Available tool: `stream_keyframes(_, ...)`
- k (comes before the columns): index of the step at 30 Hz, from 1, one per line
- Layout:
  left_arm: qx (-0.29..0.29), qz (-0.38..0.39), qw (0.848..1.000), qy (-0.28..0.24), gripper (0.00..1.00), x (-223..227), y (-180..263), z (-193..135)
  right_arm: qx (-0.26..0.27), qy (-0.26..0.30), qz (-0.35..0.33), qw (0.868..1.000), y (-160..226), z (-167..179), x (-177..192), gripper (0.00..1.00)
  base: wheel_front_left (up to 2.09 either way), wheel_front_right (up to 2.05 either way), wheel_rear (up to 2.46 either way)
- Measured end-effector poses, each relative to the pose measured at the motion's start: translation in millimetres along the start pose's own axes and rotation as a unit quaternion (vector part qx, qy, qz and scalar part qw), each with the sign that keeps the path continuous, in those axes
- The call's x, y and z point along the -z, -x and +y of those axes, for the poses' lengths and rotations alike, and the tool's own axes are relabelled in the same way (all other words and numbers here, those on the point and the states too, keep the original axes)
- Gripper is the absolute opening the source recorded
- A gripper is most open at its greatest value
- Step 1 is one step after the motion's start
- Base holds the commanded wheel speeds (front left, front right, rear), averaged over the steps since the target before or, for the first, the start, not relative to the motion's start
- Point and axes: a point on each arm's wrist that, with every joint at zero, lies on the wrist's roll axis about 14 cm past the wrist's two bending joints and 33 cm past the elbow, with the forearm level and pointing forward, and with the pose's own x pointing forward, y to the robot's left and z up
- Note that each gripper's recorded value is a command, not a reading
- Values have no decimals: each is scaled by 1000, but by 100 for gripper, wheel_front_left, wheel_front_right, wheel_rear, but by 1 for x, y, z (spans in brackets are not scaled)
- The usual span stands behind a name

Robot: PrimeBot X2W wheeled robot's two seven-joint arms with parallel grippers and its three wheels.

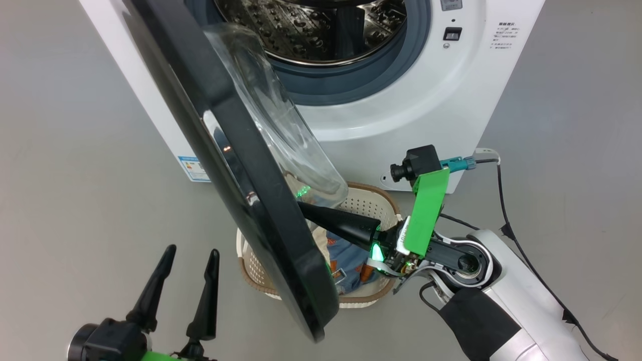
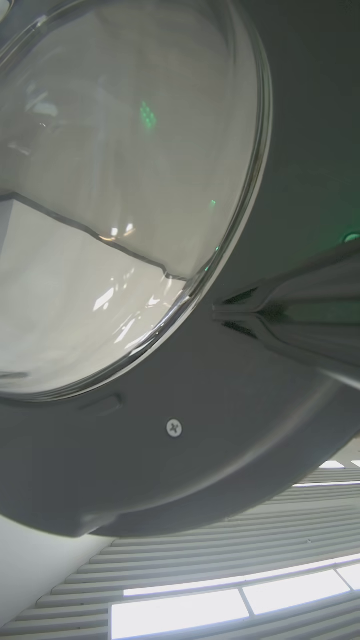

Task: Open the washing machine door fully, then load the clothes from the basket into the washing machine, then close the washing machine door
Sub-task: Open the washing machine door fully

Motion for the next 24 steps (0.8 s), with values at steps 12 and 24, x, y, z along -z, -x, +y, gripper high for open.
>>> stream_keyframes(12, -2, -1, 1000, -1, 100, -1, 1, 1, -1, -9, 6, 1000, -4, -2, 7, 0, 0, 0, 0)
stream_keyframes(24, -4, -4, 1000, -1, 100, -3, 2, 2, -1, -11, 13, 1000, -9, -1, 15, 0, 0, 0, 0)
